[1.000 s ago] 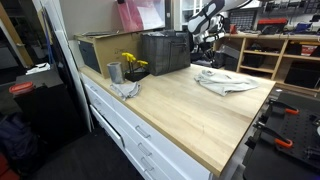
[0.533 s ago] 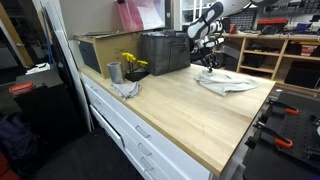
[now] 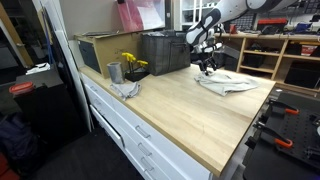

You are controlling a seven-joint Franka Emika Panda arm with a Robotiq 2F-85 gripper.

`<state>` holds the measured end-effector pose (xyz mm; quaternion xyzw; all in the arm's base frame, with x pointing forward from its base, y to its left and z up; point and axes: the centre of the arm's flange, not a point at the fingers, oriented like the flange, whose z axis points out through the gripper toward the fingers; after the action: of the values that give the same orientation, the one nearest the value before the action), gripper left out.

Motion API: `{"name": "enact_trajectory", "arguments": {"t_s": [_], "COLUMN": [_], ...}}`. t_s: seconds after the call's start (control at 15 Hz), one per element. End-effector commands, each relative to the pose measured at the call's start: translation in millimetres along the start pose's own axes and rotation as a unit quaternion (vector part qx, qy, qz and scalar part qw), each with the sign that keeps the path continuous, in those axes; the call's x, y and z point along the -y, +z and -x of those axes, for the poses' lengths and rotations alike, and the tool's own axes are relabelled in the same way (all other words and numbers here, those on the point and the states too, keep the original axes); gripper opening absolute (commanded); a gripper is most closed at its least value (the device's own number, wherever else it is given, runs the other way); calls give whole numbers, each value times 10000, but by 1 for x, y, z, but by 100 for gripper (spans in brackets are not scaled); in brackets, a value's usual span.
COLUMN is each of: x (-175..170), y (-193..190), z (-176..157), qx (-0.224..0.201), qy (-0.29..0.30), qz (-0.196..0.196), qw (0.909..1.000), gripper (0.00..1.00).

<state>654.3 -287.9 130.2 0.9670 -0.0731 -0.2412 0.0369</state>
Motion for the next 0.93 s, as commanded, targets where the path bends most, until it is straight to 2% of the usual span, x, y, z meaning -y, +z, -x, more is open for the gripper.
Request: {"name": "enact_trajectory", "arguments": {"t_s": [0.0,0.07,0.2,0.53,0.8,0.87], "x": [-4,-4,-6,-10,-16,-17], "y": [-8,-7,-4,11,7,6], "z": [-19,-20,-24,-22,-16,-15], "qx": [-181,-205,-227,-240,-361,-392], "qy": [85,86,90,157,174,181], "qz": [81,94,129,144,87,84], "qw": [9998,9997,9996,9995,9992,9990], "gripper": [96,74,70,31,1,0]}}
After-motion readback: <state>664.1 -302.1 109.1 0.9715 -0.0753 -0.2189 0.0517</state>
